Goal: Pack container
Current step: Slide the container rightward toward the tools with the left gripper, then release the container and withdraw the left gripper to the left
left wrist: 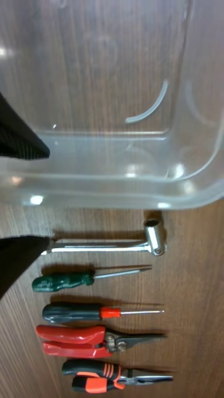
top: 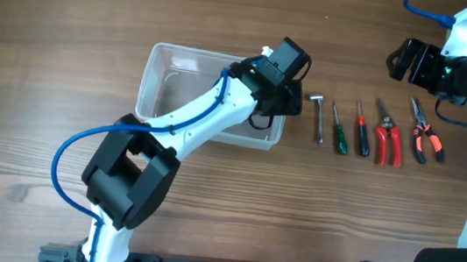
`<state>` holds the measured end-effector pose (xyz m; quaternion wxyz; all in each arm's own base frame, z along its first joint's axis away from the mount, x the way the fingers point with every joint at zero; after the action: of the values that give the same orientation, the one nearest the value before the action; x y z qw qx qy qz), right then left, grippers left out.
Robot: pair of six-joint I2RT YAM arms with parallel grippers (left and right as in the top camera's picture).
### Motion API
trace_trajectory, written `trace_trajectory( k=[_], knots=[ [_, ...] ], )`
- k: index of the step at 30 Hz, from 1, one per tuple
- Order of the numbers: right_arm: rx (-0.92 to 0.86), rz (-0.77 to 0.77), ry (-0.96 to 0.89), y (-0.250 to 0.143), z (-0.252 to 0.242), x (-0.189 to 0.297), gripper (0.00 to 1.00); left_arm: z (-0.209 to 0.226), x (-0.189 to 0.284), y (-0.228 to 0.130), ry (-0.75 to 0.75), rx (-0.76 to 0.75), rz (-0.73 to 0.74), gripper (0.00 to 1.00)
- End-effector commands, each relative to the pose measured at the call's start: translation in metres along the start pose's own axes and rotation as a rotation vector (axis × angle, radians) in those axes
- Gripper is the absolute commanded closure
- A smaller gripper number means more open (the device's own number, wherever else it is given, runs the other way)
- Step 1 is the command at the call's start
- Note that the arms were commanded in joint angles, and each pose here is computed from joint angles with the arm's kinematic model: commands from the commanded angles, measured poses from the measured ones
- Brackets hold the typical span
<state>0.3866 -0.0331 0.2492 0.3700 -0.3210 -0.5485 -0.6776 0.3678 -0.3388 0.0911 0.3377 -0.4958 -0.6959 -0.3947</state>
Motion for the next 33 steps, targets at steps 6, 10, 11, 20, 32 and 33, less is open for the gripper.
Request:
trace_trajectory(
  k=[6,10,11,20,32,33],
  knots=[
    [0.006,-0.013,0.017,0.006,0.002,0.000,0.00,0.014,0.090,0.058,-0.003,-0.145,-0.195,0.70],
    [0.005,-0.013,0.017,0.006,0.002,0.000,0.00,0.050,0.134,0.075,0.124,-0.156,-0.275,0.89],
    [0.005,-0.013,0.017,0.006,0.002,0.000,0.00,0.057,0.140,0.078,0.145,-0.144,-0.282,0.89],
    [0.008,-0.020,0.017,0.008,0.002,0.000,0.00,0.150,0.167,0.071,0.401,-0.044,-0.166,0.73],
    [0.012,-0.035,0.016,0.011,0.002,0.000,0.00,0.253,0.199,0.097,0.597,0.184,-0.187,0.62],
    [0.012,-0.035,0.016,0.011,0.002,0.000,0.00,0.258,0.196,0.099,0.589,0.201,-0.179,0.62]
  ],
)
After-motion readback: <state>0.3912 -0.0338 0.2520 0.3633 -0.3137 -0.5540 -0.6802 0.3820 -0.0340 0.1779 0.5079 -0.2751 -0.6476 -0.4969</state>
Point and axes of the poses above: each gripper's point midway between its finger pads, its own x axis back along the fingers, its own z axis along the line the jaws close on, y = z × x, the point moved 1 cm from there along x, back along the fingers, and after that the axes turned 7 degrees about x, right-handed, at the moved point
